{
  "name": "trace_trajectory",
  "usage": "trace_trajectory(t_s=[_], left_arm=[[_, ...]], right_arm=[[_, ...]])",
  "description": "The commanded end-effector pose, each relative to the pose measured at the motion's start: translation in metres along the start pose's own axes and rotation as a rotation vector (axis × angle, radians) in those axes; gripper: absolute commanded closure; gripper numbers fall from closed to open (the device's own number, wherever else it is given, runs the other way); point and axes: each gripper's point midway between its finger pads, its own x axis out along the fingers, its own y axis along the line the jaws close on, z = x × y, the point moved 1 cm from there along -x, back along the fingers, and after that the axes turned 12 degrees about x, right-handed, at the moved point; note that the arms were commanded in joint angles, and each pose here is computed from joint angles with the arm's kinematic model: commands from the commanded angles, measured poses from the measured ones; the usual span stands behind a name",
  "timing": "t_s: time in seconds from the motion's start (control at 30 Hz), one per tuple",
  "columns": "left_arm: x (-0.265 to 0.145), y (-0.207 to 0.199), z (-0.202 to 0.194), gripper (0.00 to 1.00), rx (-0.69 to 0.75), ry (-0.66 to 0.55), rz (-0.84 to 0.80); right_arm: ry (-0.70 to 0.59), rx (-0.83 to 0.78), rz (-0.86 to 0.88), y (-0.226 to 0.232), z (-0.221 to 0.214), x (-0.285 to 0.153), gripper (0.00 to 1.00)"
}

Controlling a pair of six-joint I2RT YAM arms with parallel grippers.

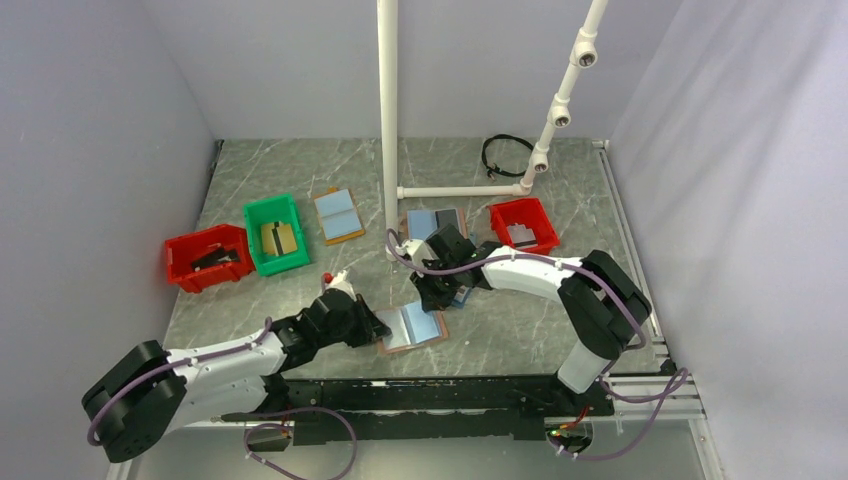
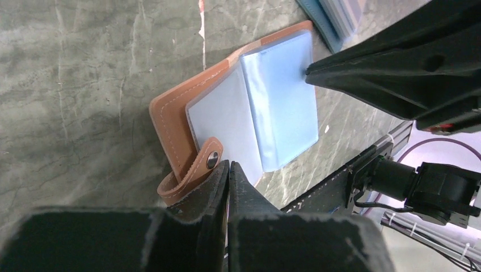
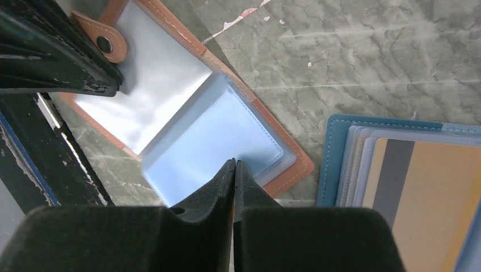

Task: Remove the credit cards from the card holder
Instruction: Remove the credit card from the card holder.

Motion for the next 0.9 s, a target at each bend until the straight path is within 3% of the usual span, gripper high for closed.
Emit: trace_trajectory(t_s=[0.0, 0.2, 0.87], left_arm=[[-0.0031, -0.0088, 0.0128, 0.91, 0.02, -0.054, -0.02], [-0.0033, -0.0097, 0.0138, 0.9, 0.023, -0.06, -0.025], [0.0015, -0.0135, 0.013, 0.89, 0.017, -0.052, -0.046]], right_arm=[[0.008, -0.029, -0.052, -0.0109, 0.0047, -0.0039, 0.9], [0.039, -0.015, -0.036, -0.0112, -0.0005, -0.0006, 0.76], [0.066, -0.045, -0.035, -0.0081, -0.0042, -0.0046, 0.68]])
